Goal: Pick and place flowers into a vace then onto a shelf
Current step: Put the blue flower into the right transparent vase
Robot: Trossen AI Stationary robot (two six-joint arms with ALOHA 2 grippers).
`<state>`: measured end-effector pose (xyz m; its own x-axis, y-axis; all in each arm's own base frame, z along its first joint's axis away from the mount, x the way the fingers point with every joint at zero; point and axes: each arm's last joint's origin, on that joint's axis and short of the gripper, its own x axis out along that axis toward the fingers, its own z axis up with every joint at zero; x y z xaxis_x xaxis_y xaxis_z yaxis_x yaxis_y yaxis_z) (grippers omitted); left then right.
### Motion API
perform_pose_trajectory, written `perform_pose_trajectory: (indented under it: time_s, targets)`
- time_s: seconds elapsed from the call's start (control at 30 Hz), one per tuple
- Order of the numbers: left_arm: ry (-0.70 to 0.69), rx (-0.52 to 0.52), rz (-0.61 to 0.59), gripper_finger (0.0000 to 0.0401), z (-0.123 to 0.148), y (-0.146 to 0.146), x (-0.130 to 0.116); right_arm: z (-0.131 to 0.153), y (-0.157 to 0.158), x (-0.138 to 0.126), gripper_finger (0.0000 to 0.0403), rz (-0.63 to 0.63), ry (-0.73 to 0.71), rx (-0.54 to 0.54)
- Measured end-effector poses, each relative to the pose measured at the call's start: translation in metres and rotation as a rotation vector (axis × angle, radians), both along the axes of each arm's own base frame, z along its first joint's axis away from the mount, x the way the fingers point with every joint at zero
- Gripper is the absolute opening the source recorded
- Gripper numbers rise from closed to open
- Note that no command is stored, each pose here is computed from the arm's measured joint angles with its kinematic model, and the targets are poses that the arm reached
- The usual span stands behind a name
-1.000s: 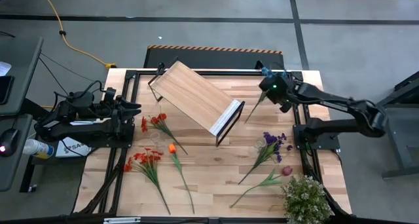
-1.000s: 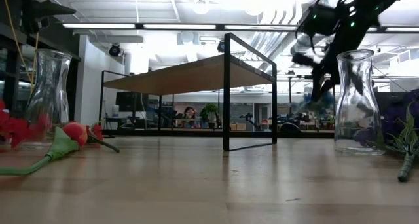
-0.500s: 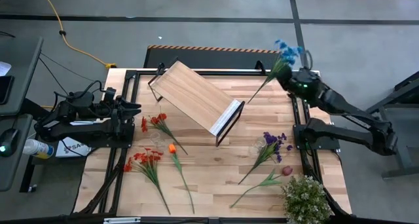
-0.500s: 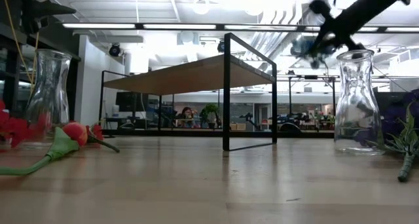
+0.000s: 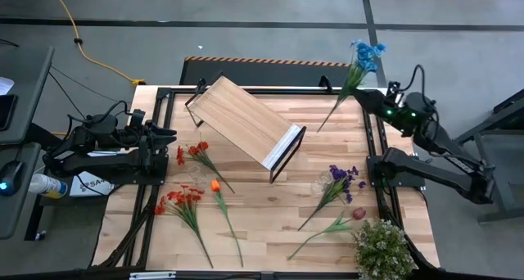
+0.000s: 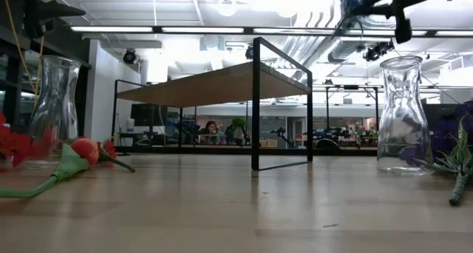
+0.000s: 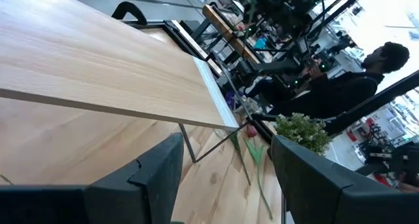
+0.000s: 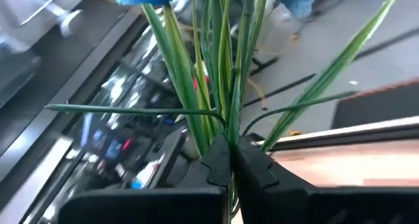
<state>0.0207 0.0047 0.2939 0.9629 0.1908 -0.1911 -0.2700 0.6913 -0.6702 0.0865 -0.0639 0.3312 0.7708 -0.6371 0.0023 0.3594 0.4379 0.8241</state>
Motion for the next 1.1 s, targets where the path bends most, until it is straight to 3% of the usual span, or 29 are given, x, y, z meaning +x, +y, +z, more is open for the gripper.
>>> perform_pose_trajectory:
  time_s: [0.2,0.43,0.87,1.1]
  targets:
    - [0.000,-0.001,0.000,0.0264,0.000,0.000,0.000,0.010,0.013,-0.012,0.0000,0.124,0.021,-0.223]
    - [0.000,-0.001,0.000,0.0264,0.000,0.000,0.000,0.027,0.029,-0.026,0.0000,0.245,-0.072,-0.496]
    - [0.000,-0.001,0.000,0.0264,0.000,0.000,0.000,0.029,0.041,-0.028,0.0000,0.544,-0.050,-0.724]
    - [0.000,-0.001,0.000,0.0264,0.000,0.000,0.000,0.028,0.045,-0.028,0.0000,0.675,-0.064,-0.737]
